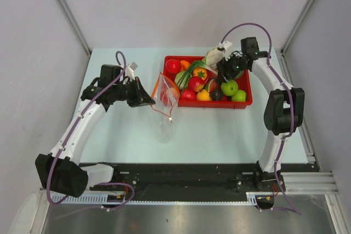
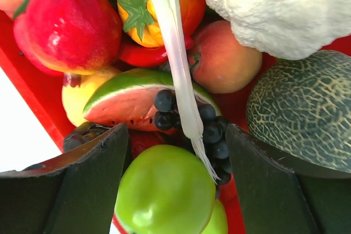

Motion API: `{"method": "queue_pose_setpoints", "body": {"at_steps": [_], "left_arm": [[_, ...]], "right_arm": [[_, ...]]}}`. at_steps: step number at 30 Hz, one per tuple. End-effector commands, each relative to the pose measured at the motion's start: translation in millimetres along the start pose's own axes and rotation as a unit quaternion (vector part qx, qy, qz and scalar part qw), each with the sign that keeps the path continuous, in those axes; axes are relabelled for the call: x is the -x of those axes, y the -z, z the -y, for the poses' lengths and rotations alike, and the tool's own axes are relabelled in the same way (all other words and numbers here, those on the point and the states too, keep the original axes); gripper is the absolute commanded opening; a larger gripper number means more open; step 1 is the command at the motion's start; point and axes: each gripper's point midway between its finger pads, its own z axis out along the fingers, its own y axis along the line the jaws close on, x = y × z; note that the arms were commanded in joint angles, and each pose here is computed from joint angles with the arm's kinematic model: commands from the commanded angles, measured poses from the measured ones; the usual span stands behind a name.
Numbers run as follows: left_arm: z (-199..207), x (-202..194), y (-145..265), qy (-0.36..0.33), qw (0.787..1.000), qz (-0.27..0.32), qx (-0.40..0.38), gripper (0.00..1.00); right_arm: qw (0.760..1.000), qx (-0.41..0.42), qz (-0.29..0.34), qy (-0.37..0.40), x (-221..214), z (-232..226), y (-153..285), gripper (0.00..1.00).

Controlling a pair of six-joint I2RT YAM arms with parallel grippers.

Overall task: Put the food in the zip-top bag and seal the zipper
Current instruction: Pick up the fake vegetable from the bin.

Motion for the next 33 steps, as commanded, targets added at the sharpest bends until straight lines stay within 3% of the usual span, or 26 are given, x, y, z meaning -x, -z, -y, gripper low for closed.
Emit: {"method": "queue_pose_setpoints", "body": {"at_steps": [1, 5, 11, 13, 19, 33], "left_arm": [[4.8, 3.7, -0.9, -0.004, 1.000, 0.003, -0.016, 0.00], [3.6, 3.1, -2.0, -0.005, 1.000, 0.001, -0.016, 0.00], [2.6, 3.0, -2.4, -0.005, 1.000, 0.000, -0.014, 0.00], [2.6, 3.3, -2.5, -0.006, 1.000, 0.001, -0.014, 0.00], [1.0, 4.4, -1.3, -0.012, 1.000, 0.007, -0.010, 0.00], [-9.2, 9.1, -0.9, -0.011, 0.999, 0.026, 0.020, 0.00]], "right_arm": [[1.000, -0.007, 0.001, 0.028, 1.9, 7.9, -7.1, 0.74], [1.000, -0.016, -0.004, 0.023, -1.9, 13.5, -13.2, 0.65], [0.999, -0.016, 0.004, 0.029, 3.1, 12.2, -10.0, 0.40], [0.999, -0.016, 0.009, 0.035, 7.9, 10.4, -7.5, 0.28], [0.997, -0.030, 0.040, 0.059, 37.3, 3.9, 22.4, 0.00], [0.982, -0.081, 0.133, 0.110, 111.6, -46.0, 116.5, 0.00]]}}
